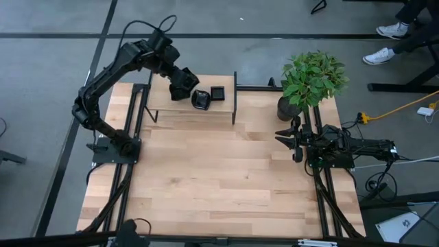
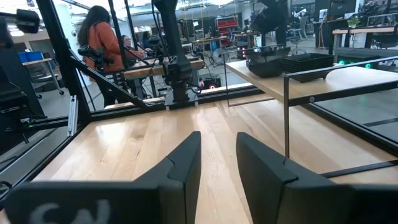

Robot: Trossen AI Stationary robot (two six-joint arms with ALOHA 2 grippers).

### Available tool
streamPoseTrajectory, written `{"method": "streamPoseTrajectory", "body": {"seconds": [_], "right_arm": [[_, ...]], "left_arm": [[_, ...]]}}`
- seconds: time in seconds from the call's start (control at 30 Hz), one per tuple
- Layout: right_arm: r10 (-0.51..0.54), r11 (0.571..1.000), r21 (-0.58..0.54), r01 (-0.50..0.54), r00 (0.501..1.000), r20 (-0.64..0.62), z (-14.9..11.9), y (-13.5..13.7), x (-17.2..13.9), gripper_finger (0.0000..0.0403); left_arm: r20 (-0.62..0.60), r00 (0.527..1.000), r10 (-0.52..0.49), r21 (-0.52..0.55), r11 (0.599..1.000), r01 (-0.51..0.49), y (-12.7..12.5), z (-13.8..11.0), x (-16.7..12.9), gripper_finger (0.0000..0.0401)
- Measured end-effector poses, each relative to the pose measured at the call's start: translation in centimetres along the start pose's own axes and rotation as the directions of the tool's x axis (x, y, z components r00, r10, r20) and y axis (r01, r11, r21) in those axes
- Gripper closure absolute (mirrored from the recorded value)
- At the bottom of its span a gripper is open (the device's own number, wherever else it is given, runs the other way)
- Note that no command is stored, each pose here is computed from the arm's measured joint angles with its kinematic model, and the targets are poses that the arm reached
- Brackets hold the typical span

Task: Pick & Place Mini shaped plates
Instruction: Stack the distorted square plate on top of the distorted square plates on the shelf

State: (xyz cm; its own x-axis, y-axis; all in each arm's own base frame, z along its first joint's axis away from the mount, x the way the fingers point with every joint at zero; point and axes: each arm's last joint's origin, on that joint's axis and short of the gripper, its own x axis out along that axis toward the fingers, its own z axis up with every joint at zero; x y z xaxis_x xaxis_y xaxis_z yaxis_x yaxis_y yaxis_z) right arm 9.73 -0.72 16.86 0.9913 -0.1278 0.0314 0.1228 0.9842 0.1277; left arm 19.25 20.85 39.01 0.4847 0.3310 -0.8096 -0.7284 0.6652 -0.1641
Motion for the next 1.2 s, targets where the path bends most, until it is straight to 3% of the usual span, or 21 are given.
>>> {"method": "streamPoseTrajectory", "body": {"seconds": [0.23, 0.43, 0.73, 0.93, 1.2], "right_arm": [[0.0, 1.0, 0.0, 0.0, 1.0, 0.0, 0.0, 0.0, 0.0, 0.03], [0.0, 1.0, 0.0, 0.0, 1.0, 0.0, 0.0, 0.0, 0.0, 0.03], [0.0, 1.0, 0.0, 0.0, 1.0, 0.0, 0.0, 0.0, 0.0, 0.03], [0.0, 1.0, 0.0, 0.0, 1.0, 0.0, 0.0, 0.0, 0.0, 0.03], [0.0, 1.0, 0.0, 0.0, 1.0, 0.0, 0.0, 0.0, 0.0, 0.03]], "left_arm": [[-0.078, 0.996, 0.034, 0.27, 0.963, -0.012, 2.0, -0.7, -0.6, 0.0397], [-0.099, 0.994, 0.049, 0.384, 0.923, -0.007, 2.9, -0.9, -0.8, 0.0397], [-0.145, 0.989, -0.013, 0.405, 0.911, 0.071, 2.9, -0.6, 0.8, 0.0397], [-0.177, 0.983, 0.055, 0.408, 0.912, 0.023, 3.3, -0.4, 1.9, 0.0398], [-0.174, 0.983, 0.053, 0.417, 0.908, 0.025, 3.2, -0.3, 2.0, 0.0382]]}}
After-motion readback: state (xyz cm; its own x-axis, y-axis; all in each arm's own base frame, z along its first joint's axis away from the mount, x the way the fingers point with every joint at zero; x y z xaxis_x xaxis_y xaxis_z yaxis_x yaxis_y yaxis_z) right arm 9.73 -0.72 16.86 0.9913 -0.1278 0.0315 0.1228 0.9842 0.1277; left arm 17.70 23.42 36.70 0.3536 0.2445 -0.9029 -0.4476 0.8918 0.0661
